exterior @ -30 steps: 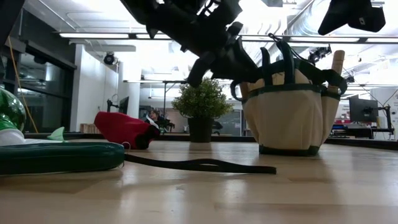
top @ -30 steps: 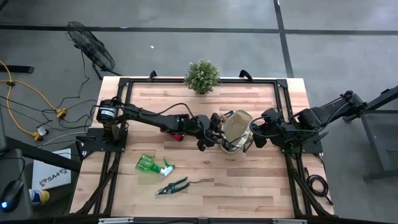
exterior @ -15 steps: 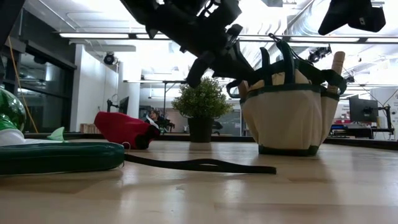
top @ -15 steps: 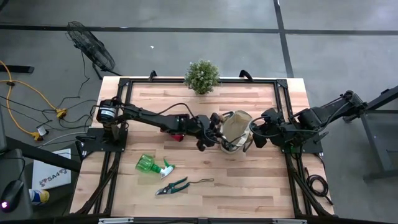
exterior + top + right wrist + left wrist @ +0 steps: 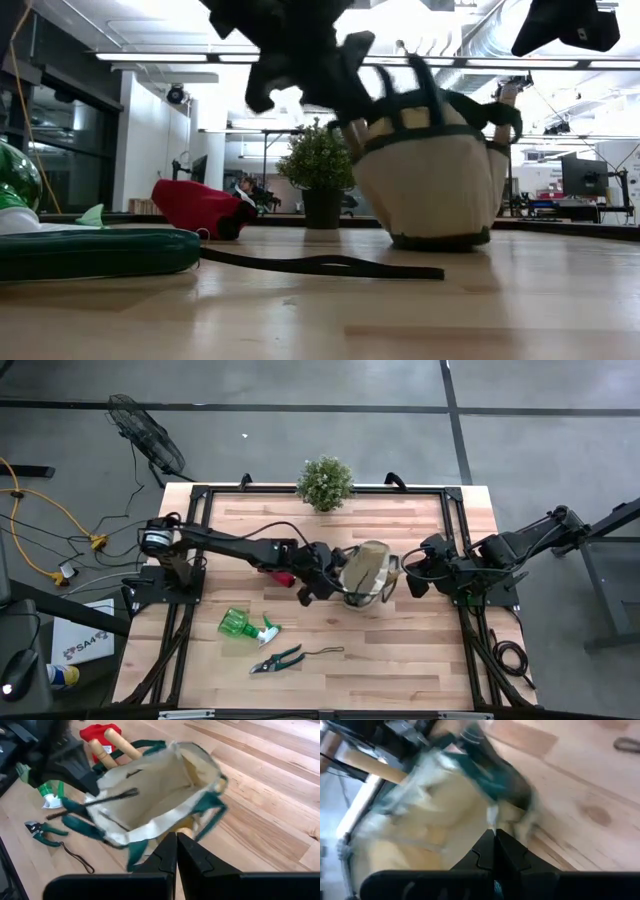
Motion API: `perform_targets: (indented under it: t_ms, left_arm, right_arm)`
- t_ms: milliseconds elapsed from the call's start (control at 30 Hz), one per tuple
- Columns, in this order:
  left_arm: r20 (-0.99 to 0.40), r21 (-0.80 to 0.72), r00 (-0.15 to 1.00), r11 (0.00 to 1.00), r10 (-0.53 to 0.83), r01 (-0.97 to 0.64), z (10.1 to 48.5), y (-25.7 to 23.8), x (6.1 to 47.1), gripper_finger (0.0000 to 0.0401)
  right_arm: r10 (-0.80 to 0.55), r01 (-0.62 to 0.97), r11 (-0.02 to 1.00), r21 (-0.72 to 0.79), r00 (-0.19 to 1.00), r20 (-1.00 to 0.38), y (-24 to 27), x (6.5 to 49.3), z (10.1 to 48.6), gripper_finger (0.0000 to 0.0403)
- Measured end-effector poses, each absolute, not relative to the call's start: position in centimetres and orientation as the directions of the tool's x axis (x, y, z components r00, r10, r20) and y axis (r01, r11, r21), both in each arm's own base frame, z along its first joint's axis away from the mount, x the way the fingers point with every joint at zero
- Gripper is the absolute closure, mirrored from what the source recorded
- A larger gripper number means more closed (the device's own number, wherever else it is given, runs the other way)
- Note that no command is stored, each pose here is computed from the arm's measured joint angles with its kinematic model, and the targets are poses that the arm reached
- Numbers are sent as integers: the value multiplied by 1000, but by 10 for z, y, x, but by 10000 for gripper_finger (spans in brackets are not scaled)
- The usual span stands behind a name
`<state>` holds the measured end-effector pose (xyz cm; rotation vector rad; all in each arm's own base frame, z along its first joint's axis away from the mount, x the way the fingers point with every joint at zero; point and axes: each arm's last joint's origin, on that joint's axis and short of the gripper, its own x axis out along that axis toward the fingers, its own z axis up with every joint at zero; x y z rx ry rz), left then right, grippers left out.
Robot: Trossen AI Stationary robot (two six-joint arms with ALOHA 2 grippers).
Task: Pick & Place Garden tools in Gardening bag
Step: Adjust the gardening bag on the table
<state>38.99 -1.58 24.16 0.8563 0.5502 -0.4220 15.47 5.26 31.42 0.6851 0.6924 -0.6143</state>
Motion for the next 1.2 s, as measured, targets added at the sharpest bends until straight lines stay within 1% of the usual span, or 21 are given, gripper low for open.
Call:
perform_targets:
  t_ms: [33, 300, 367, 433, 500, 667, 767, 1033, 1100, 1200]
  left_arm:
    - [-598, 595, 791, 588, -131, 548, 245, -16, 389, 401]
    - [-653, 544, 742, 588, -151, 598, 262, -16, 369, 401]
    - [-702, 499, 695, 590, -156, 635, 262, -16, 360, 401]
    - [-709, 482, 684, 591, -169, 646, 262, -16, 358, 401]
    - [-748, 440, 642, 599, -168, 669, 258, -16, 355, 401]
    - [-794, 387, 586, 606, -163, 694, 253, -16, 349, 401]
    - [-802, 377, 575, 611, -161, 696, 253, -15, 348, 401]
    - [-799, 361, 580, 644, -160, 674, 268, -15, 335, 401]
    - [-816, 337, 555, 647, -162, 684, 270, -15, 329, 401]
    - [-820, 329, 548, 646, -165, 688, 272, -16, 326, 401]
  right_arm:
    - [-276, 699, 621, 353, 617, -737, 53, 155, 314, 401]
    - [-301, 704, 619, 347, 622, -723, 52, 156, 314, 401]
    - [-304, 705, 621, 342, 619, -725, 53, 157, 314, 401]
    - [-304, 705, 623, 340, 618, -725, 53, 158, 313, 401]
    - [-302, 704, 622, 342, 619, -725, 54, 160, 313, 401]
    - [-305, 706, 624, 336, 615, -727, 55, 167, 310, 401]
    - [-311, 703, 636, 319, 612, -727, 55, 172, 308, 401]
    - [-333, 703, 652, 283, 601, -727, 49, 178, 307, 401]
    - [-339, 702, 658, 272, 598, -726, 47, 179, 307, 401]
    - [-348, 699, 667, 258, 599, -721, 43, 181, 307, 401]
